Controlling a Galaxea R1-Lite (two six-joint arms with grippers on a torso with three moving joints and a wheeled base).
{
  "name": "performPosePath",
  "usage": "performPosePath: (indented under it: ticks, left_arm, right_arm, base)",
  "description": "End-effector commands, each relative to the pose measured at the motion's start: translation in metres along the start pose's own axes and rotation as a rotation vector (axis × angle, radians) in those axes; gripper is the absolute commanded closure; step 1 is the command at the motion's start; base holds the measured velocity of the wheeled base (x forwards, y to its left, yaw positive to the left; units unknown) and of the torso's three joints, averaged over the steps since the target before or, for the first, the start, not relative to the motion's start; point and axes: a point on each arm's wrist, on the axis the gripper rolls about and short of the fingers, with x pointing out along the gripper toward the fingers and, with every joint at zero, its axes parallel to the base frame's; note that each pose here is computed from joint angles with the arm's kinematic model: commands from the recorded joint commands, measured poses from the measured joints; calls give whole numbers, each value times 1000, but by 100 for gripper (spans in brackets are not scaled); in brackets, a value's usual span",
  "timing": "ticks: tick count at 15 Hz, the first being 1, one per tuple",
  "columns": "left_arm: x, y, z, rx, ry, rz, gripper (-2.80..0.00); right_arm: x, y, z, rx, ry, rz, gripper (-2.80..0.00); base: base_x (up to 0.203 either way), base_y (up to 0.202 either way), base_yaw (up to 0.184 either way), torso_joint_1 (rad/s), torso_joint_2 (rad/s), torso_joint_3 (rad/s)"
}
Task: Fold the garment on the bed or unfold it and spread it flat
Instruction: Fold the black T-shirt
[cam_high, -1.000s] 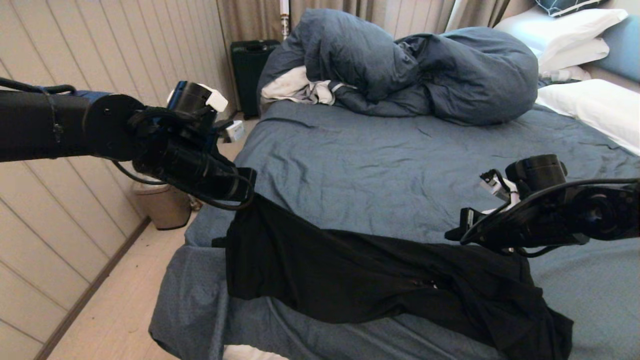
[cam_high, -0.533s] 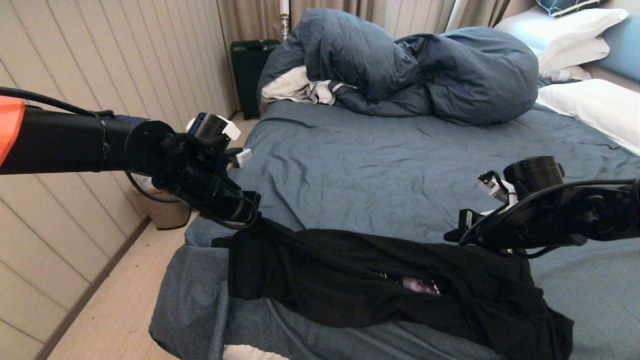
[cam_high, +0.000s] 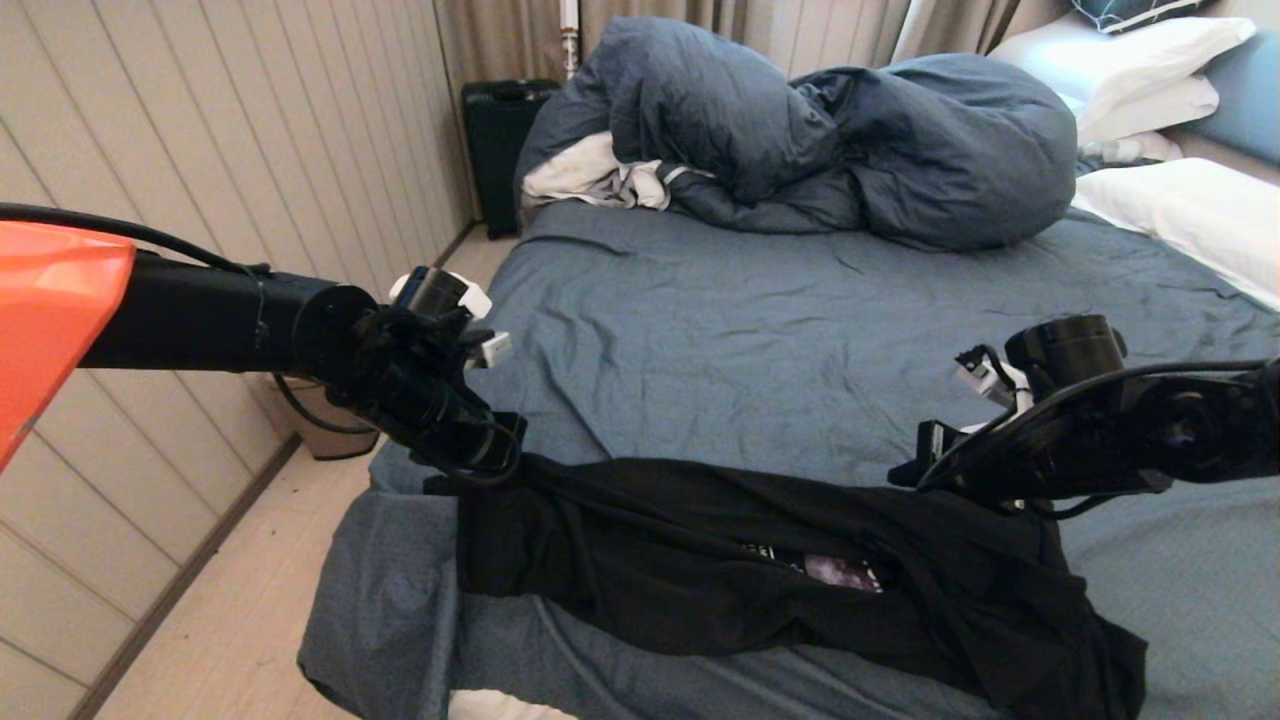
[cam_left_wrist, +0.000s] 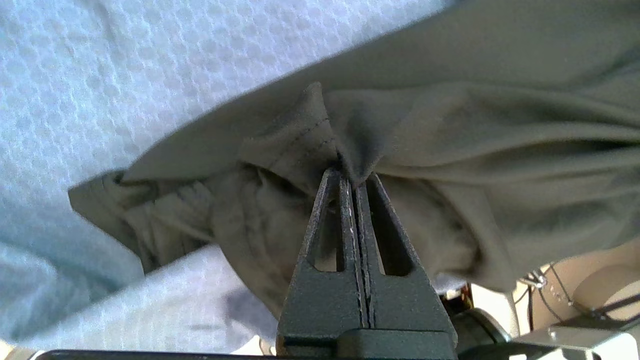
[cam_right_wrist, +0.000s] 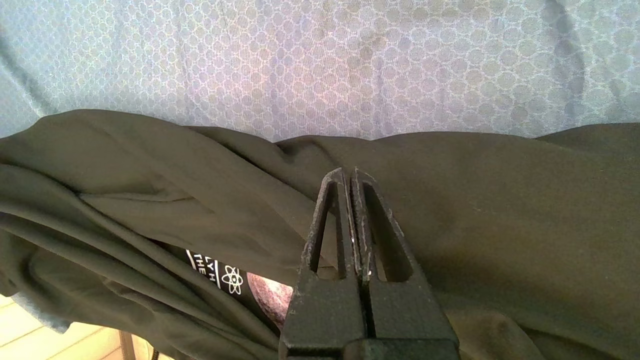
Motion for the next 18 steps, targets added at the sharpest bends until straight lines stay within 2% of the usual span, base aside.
performPosePath:
  ticks: [1, 2, 4, 7, 10, 11, 14, 17, 18]
  left_arm:
    - [6, 1, 1, -4, 9, -1, 0]
    - [8, 1, 1, -4, 12, -2, -280]
    - [1, 0, 3, -15, -13, -3, -280]
    - [-33, -3, 1, -13, -75, 1, -280]
    - [-71, 10, -5, -45, -142, 29, -280]
    - [-77, 19, -15, -72, -129, 44, -280]
    - [-69, 43, -63, -149, -15, 85, -280]
    - [-70, 63, -109, -219, -4, 96, -280]
    - [-69, 66, -124, -237, 10, 97, 0]
  right_arm:
    - [1, 0, 0, 2, 2, 2, 0]
    - [1, 0, 0, 1, 2, 2, 0]
    - [1, 0, -1, 2, 4, 2, 0]
    - [0, 0, -1, 1, 2, 2, 0]
    - [-3, 2, -2, -5, 0, 8, 0]
    - [-5, 4, -2, -4, -1, 13, 0]
    - [-8, 8, -3, -3, -2, 24, 0]
    - [-7, 31, -7, 20, 7, 75, 0]
    - [-5, 43, -9, -2, 16, 101, 0]
  base:
    - [0, 0, 0, 0, 0, 0]
    - [0, 0, 0, 0, 0, 0]
    - [0, 0, 0, 0, 0, 0]
    - [0, 0, 0, 0, 0, 0]
    - [0, 0, 0, 0, 0, 0]
    - [0, 0, 0, 0, 0, 0]
    - [0, 0, 0, 0, 0, 0]
    - [0, 0, 0, 0, 0, 0]
    - [0, 0, 0, 0, 0, 0]
